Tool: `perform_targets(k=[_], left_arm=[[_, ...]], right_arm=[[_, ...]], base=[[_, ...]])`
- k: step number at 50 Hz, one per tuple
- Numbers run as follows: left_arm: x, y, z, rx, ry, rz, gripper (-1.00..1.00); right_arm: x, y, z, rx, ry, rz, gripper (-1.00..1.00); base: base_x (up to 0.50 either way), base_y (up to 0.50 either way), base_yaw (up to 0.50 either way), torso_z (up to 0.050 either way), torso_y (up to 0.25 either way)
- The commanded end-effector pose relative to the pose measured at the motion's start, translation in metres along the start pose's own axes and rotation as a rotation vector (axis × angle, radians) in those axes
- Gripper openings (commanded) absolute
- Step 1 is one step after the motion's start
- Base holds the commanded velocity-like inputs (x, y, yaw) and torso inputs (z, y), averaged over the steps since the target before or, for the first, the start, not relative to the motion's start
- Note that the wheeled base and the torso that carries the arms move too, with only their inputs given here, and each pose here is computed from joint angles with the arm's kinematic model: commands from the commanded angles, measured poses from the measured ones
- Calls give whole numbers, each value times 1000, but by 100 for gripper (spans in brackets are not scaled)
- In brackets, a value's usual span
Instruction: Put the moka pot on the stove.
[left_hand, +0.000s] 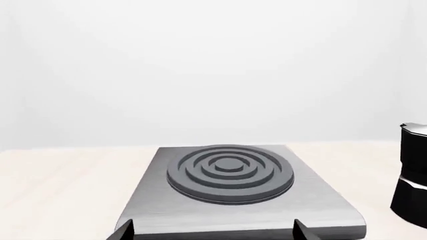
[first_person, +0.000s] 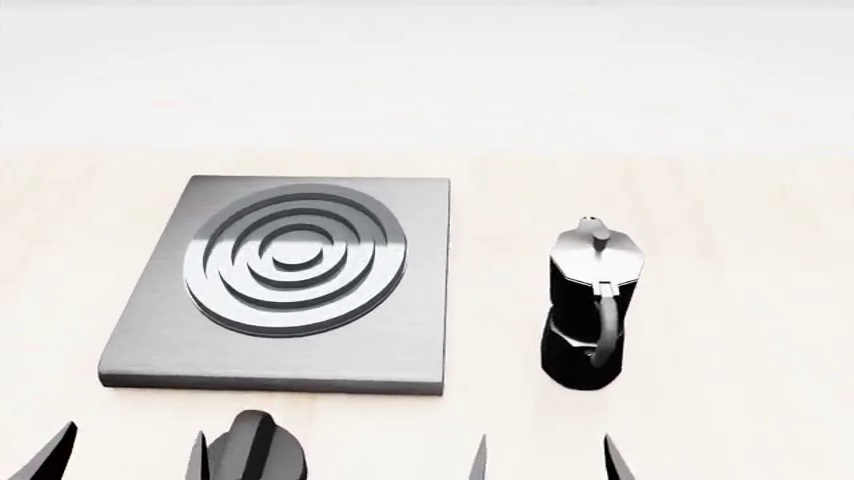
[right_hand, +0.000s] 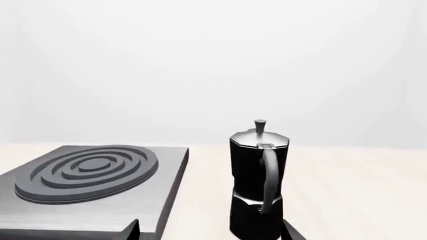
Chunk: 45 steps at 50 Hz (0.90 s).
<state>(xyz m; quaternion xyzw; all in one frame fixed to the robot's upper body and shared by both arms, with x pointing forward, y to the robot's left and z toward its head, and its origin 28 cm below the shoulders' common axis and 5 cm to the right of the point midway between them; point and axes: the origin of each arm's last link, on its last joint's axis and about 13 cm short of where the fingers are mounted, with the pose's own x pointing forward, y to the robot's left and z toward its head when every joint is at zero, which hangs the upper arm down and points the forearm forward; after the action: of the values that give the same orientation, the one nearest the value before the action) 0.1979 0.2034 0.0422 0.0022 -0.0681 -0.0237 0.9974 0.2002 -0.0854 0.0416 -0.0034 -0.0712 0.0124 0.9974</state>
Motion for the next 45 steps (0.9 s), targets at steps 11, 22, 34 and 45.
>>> perform_targets(k=[11,22,34,45], left_arm=[[1,0,-2,0,12,-3,100],[0,0,-2,1,11,-7,100],[0,0,-3,0,12,-6,100],[0,0,-1,-4,10,-10,100]], right_arm=[[0,2,-2,9,4,11,100],[-1,3,-2,13,2,10,100],[-1,3,-1,14,-1,14,100],[-2,4,0,14,-4,20,100]], base=[[0,105,0,0,0],[0,107,0,0,0],[0,108,0,0,0],[0,109,0,0,0]])
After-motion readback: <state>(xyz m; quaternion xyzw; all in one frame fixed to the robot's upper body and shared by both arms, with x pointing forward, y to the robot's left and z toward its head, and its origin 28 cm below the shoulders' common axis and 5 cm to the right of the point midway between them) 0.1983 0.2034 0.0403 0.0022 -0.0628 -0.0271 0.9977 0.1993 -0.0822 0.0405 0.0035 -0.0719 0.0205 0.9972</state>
